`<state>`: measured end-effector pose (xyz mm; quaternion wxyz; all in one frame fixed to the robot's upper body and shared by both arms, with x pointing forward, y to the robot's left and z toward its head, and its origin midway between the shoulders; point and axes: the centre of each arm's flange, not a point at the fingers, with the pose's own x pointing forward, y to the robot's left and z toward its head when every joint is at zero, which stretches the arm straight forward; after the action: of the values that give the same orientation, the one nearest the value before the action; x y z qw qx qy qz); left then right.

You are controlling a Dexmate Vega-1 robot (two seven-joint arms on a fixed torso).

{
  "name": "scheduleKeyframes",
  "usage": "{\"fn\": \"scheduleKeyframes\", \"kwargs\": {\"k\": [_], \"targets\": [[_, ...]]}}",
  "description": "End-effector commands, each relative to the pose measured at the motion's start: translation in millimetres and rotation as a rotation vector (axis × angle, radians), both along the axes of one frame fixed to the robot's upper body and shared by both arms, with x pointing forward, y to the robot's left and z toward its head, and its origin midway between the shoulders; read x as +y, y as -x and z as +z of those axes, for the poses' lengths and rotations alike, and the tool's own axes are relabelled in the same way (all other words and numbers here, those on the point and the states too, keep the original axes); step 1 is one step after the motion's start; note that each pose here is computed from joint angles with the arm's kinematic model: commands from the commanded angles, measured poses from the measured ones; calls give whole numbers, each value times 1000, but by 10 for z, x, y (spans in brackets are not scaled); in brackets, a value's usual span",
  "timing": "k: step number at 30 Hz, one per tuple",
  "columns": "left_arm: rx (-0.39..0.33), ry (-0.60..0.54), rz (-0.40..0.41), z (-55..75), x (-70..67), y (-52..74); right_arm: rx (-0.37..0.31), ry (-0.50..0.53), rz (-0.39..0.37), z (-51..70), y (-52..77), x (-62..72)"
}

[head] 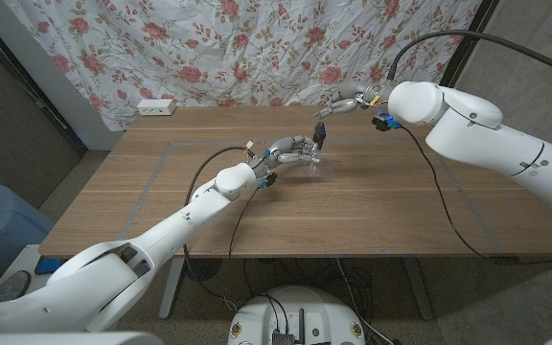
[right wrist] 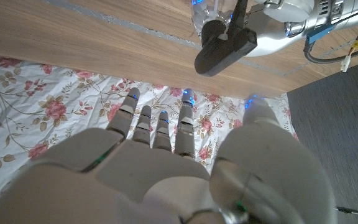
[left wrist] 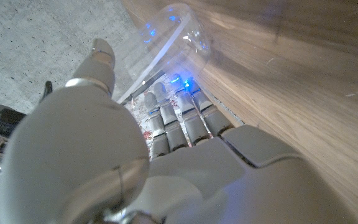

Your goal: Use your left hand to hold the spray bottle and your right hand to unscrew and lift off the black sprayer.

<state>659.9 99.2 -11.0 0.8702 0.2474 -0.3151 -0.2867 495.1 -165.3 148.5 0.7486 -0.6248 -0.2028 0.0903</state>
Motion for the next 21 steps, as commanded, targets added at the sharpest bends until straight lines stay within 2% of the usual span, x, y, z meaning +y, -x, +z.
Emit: {"fn": "scheduleKeyframes", "kwargs": {"k": [1, 8, 21], "targets": [[1, 4, 2, -10, 2, -6, 72, 8, -97, 16, 44, 16], [-1, 2, -2, -5, -9, -21, 109, 30, -126, 31, 36, 86], [-1, -1, -8, 8, -28, -51, 160, 61, -135, -23, -60, 229]]}}
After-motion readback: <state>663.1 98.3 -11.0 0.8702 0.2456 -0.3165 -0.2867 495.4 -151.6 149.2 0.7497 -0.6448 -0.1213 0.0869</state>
